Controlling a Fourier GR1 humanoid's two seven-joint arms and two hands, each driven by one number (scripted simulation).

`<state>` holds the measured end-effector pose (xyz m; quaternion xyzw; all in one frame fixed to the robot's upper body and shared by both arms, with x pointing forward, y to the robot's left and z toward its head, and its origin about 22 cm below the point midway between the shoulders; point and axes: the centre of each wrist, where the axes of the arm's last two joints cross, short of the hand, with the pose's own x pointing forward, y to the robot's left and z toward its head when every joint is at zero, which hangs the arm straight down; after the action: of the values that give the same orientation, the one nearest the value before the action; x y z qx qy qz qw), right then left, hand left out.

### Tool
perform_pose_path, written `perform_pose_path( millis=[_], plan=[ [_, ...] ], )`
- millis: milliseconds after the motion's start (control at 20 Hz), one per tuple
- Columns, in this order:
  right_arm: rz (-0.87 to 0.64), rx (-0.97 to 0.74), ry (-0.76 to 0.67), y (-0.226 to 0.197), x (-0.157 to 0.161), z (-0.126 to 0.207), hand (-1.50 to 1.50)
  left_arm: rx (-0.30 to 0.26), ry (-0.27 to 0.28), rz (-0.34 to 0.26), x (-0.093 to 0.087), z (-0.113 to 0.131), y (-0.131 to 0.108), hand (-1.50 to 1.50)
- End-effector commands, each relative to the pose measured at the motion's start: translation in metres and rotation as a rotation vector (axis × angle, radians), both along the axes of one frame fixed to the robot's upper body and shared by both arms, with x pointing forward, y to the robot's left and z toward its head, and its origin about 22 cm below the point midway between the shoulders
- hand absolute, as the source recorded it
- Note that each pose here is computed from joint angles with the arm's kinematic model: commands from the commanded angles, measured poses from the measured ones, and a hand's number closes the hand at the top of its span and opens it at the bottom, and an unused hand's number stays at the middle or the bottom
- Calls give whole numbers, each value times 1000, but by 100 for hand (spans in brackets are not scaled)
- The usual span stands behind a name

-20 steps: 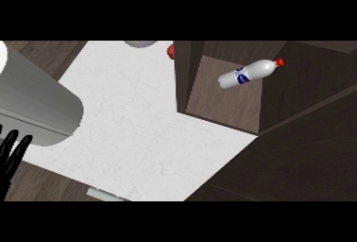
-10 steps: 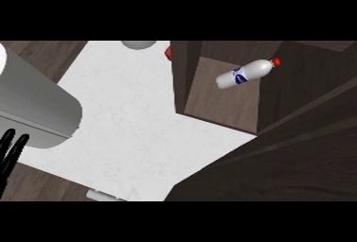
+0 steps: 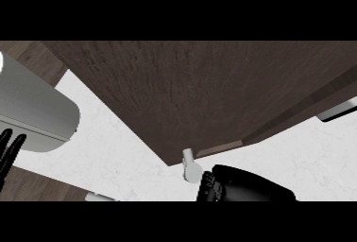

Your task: Pick up the bottled water, place it into the cabinet and close the cabinet

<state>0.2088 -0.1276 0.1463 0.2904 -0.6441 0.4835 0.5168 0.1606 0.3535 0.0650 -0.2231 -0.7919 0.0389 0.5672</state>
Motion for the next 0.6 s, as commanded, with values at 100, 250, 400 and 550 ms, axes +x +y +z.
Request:
perform_pose_path(
  millis=[100, 250, 400, 550],
  plan=[
    [-132, -63, 99, 51, 49, 7, 150, 3, -9, 20, 0, 0, 7, -150],
    [-197, -73, 107, 64, 76, 20, 150, -4, 4, 15, -3, -3, 8, -150],
    [-315, -40, 76, 72, 101, 39, 150, -7, 13, 38, -5, -7, 15, -150],
    [-429, 4, 64, 80, 123, 45, 150, -11, 3, 48, -5, -7, 14, -150]
  ],
)
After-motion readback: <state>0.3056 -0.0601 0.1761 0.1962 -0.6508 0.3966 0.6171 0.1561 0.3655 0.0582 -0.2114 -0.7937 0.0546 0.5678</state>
